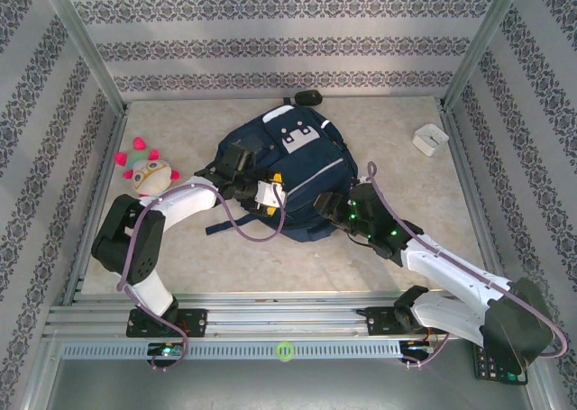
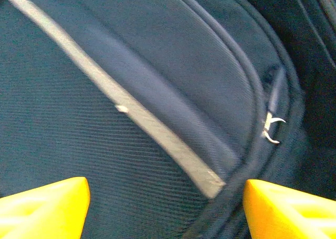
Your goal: Pack the student bag
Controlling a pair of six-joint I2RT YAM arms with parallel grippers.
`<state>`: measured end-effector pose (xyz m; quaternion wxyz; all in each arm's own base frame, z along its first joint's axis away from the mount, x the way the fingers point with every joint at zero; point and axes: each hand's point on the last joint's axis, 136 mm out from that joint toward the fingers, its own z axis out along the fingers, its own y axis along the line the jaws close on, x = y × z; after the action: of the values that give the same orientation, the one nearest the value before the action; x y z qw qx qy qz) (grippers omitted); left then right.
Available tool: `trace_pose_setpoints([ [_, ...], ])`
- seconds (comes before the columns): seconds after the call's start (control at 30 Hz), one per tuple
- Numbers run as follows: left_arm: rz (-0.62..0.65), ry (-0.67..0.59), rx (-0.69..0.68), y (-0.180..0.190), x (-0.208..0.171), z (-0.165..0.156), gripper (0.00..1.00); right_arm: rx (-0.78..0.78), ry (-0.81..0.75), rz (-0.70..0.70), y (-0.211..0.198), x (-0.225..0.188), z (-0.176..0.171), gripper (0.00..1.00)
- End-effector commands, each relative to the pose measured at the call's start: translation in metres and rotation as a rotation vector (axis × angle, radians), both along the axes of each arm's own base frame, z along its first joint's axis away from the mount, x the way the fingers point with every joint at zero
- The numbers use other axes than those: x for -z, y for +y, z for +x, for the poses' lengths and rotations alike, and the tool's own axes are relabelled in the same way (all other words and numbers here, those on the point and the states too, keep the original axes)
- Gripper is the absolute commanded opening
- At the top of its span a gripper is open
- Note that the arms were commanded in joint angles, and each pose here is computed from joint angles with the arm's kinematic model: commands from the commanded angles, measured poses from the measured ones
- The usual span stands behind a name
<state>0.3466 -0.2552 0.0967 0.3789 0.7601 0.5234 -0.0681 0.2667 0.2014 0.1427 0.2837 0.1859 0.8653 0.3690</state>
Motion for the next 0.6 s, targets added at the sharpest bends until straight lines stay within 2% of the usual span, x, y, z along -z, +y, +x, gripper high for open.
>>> trace_pose_setpoints([
  [0.0,0.045,-0.008,0.099,-0.003,0.002,-0.012,0.77,-0.005,0.016,-0.001,-0.002,0.004,-0.003,0.55],
  [0.2,0.040,-0.062,0.058,-0.007,0.009,0.002,0.75,-0.017,0.025,-0.001,0.001,0.005,-0.002,0.55],
  [0.3,0.007,-0.090,0.033,-0.013,0.007,0.011,0.70,-0.018,0.022,-0.002,0.001,0.005,-0.002,0.55],
  [0.37,-0.014,-0.085,0.014,-0.016,0.003,0.016,0.56,-0.020,0.014,-0.006,0.001,0.003,-0.002,0.55],
  [0.43,-0.033,-0.042,0.004,-0.019,-0.004,0.015,0.29,-0.034,-0.003,-0.020,0.001,0.001,-0.002,0.55],
  [0.47,-0.044,-0.011,-0.007,-0.019,-0.007,0.012,0.19,-0.043,-0.014,-0.031,0.001,0.000,-0.002,0.54],
  [0.5,-0.065,0.023,-0.015,-0.021,-0.012,0.007,0.11,-0.066,-0.038,-0.049,0.002,-0.002,-0.002,0.54],
  [0.57,-0.093,0.082,-0.034,-0.021,-0.015,-0.002,0.05,-0.131,-0.107,-0.107,0.004,-0.006,-0.001,0.55],
])
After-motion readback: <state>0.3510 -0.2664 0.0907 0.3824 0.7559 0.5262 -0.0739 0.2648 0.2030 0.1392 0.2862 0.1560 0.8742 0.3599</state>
